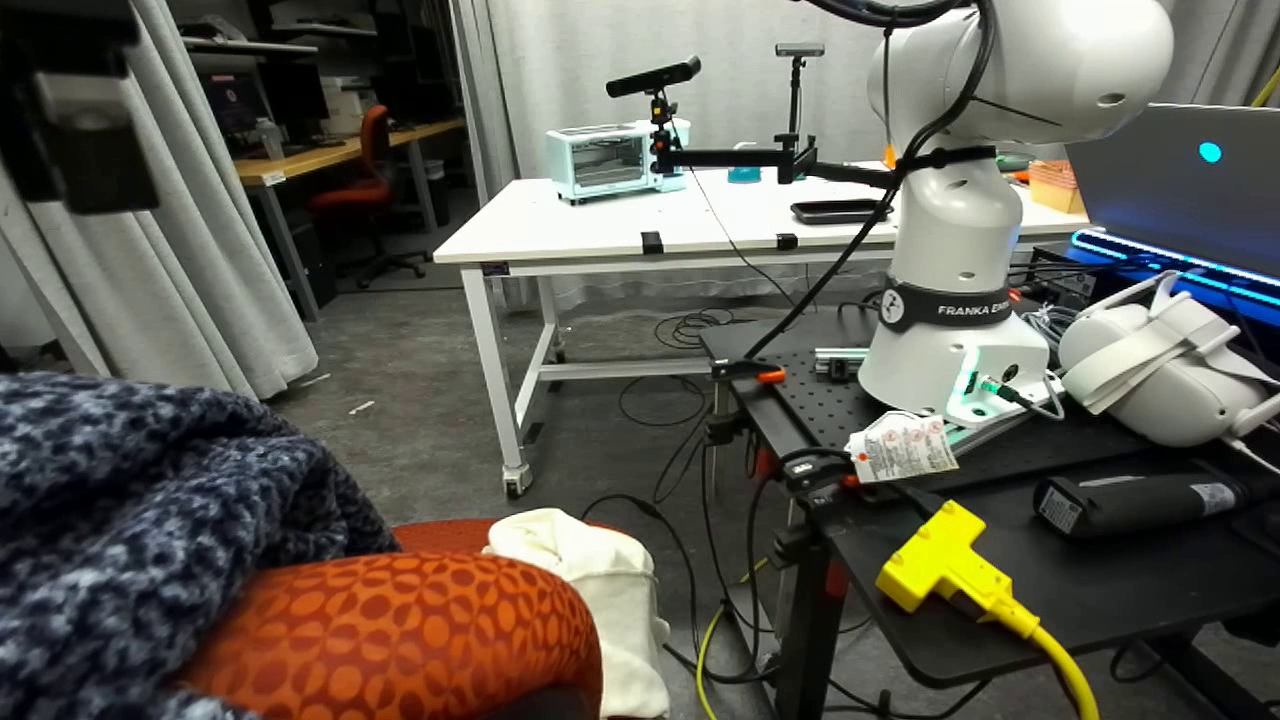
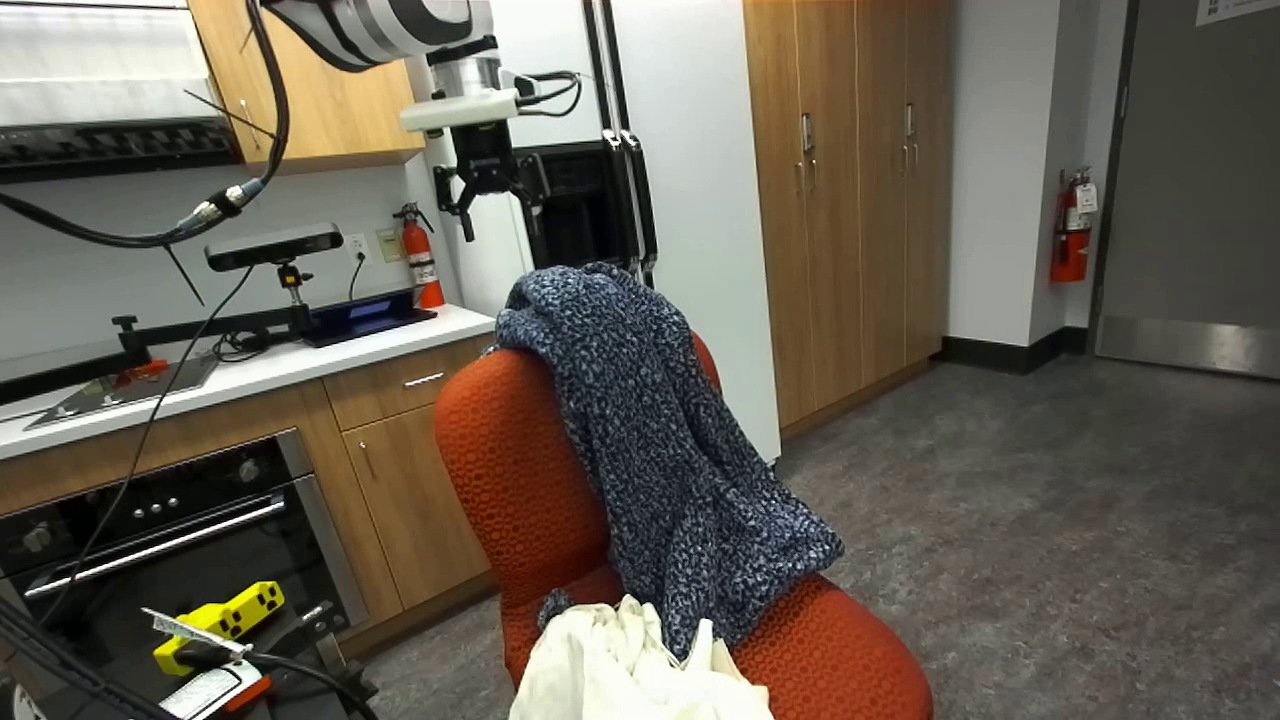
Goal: Pick up the cloth from the chair back and put it on the sitting base of the chair.
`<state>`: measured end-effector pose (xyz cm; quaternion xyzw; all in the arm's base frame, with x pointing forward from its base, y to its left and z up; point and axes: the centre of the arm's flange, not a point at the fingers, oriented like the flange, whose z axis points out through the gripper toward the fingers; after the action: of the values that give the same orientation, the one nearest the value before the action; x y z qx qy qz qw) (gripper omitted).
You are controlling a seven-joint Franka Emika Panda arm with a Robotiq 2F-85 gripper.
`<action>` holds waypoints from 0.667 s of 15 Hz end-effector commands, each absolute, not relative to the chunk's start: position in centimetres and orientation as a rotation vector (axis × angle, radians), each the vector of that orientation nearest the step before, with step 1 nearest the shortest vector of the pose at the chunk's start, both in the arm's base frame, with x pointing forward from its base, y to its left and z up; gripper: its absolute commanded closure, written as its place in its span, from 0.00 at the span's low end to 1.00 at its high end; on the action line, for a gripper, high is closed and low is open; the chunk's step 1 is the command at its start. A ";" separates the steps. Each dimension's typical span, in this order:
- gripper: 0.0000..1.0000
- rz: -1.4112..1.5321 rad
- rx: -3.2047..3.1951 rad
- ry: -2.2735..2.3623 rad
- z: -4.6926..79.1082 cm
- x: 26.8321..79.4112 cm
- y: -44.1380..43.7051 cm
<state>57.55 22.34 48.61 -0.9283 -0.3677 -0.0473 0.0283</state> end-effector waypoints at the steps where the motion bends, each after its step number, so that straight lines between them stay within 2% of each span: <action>1: 0.00 -0.172 -2.866 -1.152 48.7 57.9 22.4; 10: 0.00 -0.365 -2.662 -1.537 47.3 63.1 28.8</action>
<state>60.07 26.42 47.97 -0.8880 -0.4482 -0.0998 0.0237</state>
